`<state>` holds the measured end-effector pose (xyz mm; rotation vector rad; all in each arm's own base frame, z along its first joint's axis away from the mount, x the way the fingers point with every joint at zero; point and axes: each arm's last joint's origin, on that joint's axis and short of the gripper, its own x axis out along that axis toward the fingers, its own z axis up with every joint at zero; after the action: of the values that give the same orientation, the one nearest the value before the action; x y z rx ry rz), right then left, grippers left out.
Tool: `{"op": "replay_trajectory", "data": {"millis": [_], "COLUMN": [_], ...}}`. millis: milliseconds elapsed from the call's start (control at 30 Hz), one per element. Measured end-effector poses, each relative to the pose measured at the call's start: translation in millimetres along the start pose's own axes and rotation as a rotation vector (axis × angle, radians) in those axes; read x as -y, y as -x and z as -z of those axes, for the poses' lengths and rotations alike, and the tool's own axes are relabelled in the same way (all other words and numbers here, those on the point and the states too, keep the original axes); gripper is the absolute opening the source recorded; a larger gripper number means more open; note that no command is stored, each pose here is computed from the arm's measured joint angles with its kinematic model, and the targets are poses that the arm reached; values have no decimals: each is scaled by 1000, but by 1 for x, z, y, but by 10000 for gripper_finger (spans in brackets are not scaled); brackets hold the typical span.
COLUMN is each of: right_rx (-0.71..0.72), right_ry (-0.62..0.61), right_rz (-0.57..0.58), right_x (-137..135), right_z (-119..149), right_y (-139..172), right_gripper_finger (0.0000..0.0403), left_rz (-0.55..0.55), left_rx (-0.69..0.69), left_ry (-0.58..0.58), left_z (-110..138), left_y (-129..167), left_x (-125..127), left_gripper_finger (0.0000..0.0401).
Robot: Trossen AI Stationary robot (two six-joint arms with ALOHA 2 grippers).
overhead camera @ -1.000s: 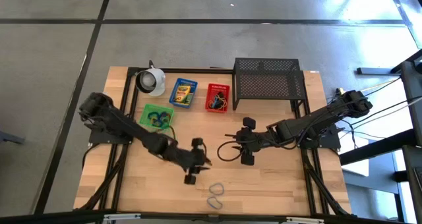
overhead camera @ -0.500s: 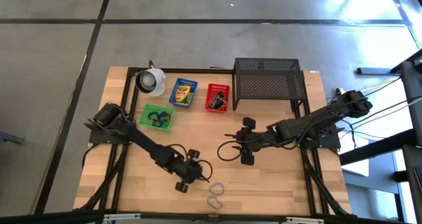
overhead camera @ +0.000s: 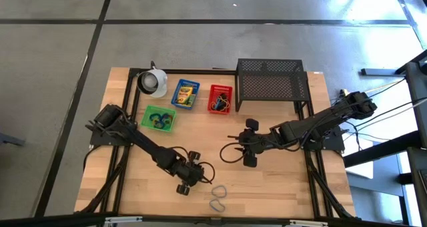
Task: Pick & Place Office Desk Supplies
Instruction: Put the yellow rubber band into the red bin
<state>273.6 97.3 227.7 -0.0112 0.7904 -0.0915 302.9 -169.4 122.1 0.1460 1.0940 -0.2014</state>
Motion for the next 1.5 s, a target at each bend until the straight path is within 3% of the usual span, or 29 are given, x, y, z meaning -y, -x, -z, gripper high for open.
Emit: {"op": "replay_trajectory", "data": {"millis": [200, 433, 533, 700, 833, 967, 1233, 1500], "right_rx": [1, 0, 2, 6, 6, 18, 75, 81], "right_ry": [0, 0, -1, -2, -2, -6, 18, 26], "right_rz": [0, 0, 0, 4, 6, 2, 49, 40], "right_x": [0, 0, 0, 0, 0, 0, 0, 0], "right_z": [0, 0, 0, 0, 0, -2, -6, -7], "right_y": [0, 0, 0, 0, 0, 0, 0, 0], "right_gripper_finger": [190, 190, 190, 190, 190, 190, 190, 190], "left_rz": [1, -75, -203, -478, -735, -892, -935, -971], "left_rx": [-13, 49, 92, 255, 422, 540, 714, 701], "left_ry": [5, -91, -123, -68, 42, 139, 313, 375], "left_z": [1, -2, -6, -20, -33, -43, -61, -63], "left_y": [-1, 6, 18, 50, 78, 98, 119, 117], "left_x": [-3, -2, -8, -17, -27, -35, -54, -80], "left_gripper_finger": [8, 4, 3, 3, 3, 3, 3, 3]}}
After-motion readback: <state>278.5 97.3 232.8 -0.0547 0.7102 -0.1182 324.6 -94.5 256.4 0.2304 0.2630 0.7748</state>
